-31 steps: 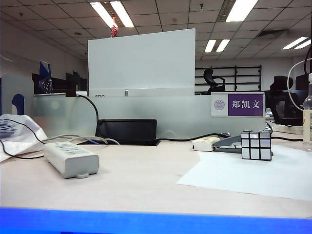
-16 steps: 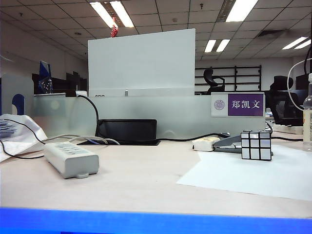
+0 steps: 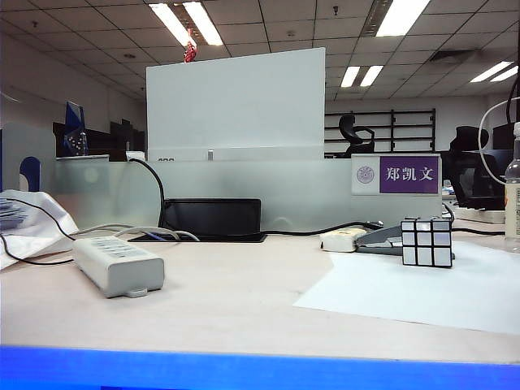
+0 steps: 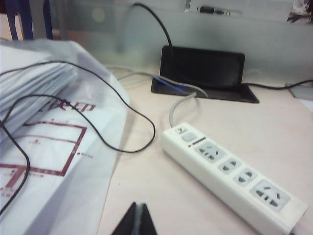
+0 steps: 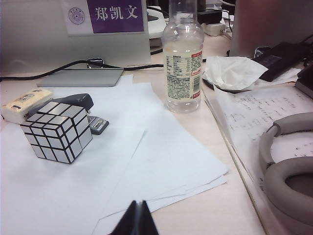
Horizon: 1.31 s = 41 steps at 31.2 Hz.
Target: Press the button on the power strip.
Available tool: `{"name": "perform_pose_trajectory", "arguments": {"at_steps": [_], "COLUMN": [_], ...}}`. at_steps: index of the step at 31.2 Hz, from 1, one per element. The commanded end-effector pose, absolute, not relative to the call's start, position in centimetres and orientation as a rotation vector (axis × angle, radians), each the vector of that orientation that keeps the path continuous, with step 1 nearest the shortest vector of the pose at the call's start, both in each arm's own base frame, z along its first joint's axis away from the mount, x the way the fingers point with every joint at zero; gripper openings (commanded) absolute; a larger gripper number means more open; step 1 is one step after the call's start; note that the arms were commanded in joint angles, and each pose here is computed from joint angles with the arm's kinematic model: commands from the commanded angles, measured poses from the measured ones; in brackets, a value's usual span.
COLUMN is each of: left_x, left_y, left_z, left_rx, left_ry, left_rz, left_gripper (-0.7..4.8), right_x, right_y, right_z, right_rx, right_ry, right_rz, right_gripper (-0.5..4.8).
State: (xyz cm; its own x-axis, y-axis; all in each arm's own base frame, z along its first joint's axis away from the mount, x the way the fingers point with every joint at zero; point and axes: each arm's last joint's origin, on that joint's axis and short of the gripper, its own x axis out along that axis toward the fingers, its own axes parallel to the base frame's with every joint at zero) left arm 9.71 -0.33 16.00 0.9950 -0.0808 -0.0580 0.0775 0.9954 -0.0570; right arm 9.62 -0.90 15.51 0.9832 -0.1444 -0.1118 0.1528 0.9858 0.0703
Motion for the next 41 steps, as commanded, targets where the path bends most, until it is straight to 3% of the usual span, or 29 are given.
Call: {"name": "perform_pose_trajectory", "arguments": {"at_steps": [1, 41], "left_x": [9.71, 9.72], "left_y": [-0.31, -0.19], "left_z": [16.23, 16.23], "left_rx": [-0.05, -0.053], "left_ry": [0.039, 0.038], "left_rz": [-0.076, -0.034], "left_gripper": [-0.05, -0.05], "right_x": [9.64, 9.64], "right_y": [-0.89, -0.89], "right_z": [15.57, 15.57], "right_rx": [0.082, 0.082], "right_ry": [0.096, 0.096], "right_rz": [-0.144, -0.144], "right_gripper": [-0.01, 0.0]}}
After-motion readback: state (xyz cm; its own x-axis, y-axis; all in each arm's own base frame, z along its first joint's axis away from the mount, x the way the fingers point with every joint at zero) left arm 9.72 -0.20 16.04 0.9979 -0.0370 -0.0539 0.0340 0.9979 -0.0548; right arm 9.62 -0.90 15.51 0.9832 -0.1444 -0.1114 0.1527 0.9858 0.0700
